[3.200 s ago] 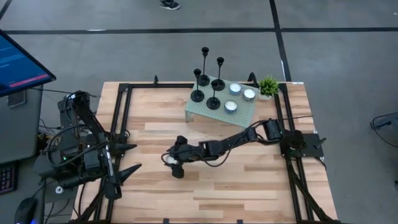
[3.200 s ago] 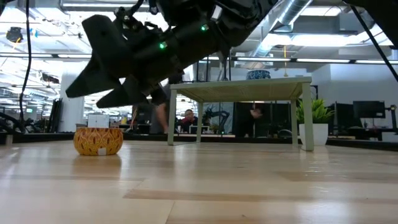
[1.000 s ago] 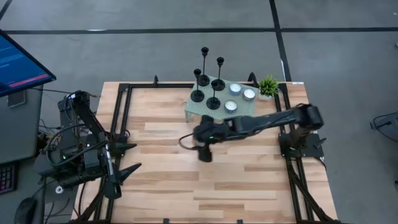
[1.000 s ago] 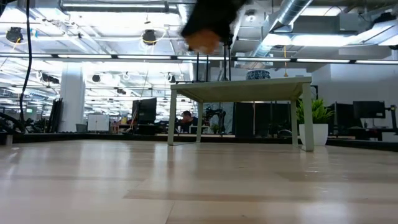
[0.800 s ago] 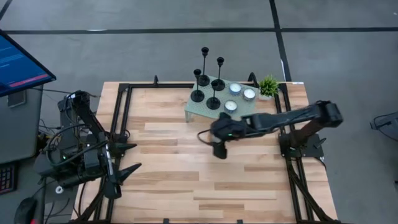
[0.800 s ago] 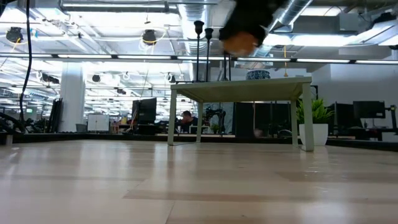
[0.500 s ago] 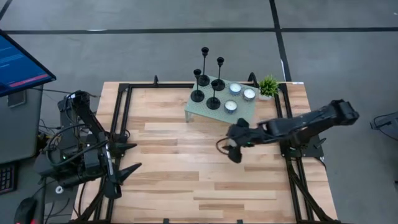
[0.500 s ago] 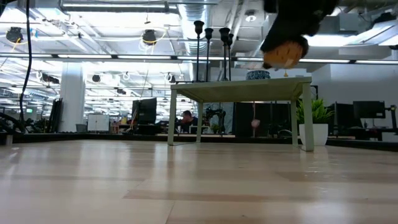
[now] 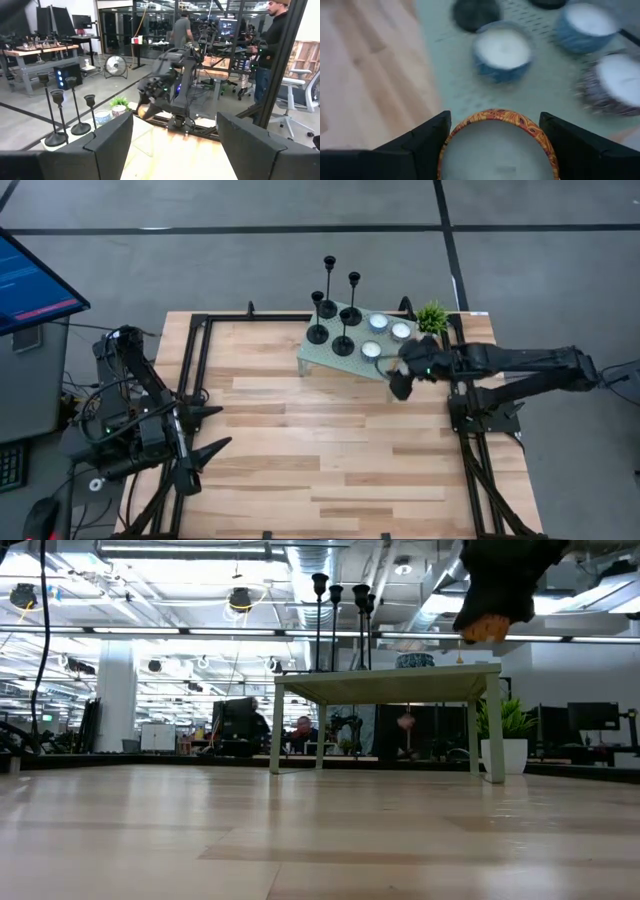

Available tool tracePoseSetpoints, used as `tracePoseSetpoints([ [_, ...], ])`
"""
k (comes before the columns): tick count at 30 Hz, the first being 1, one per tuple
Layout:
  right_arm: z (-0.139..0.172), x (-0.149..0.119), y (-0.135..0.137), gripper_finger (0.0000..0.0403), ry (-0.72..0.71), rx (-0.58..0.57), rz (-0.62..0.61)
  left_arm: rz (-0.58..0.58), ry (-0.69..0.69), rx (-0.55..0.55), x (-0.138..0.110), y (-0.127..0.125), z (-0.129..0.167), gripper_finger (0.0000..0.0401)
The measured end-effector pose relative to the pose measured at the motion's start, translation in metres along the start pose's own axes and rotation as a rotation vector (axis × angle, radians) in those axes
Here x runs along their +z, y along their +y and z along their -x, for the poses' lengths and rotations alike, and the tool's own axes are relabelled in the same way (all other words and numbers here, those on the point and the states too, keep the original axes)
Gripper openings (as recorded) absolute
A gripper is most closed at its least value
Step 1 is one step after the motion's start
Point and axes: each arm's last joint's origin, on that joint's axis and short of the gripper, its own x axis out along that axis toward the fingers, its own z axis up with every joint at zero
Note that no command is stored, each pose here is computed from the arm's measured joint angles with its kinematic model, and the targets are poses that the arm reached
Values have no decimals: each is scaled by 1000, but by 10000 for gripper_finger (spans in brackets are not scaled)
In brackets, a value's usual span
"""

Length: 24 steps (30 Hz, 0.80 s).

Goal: Pick & Place candle stick holders
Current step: Put the orange scented candle on the shelf

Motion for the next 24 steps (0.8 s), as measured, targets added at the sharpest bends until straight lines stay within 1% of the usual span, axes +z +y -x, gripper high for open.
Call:
tracePoseSetpoints([
  [3,-6,6,-13,286,14,-35,-4,1,0,0,0,0,0,287],
  [7,-12,10,-24,286,46,-18,-19,6,0,0,0,0,0,287],
  [13,-21,13,-23,286,65,22,-9,7,0,0,0,0,0,287],
  [18,-32,14,-20,286,94,17,10,6,0,0,0,0,0,287],
  [24,-41,15,-22,286,122,1,25,6,0,0,0,0,0,287],
])
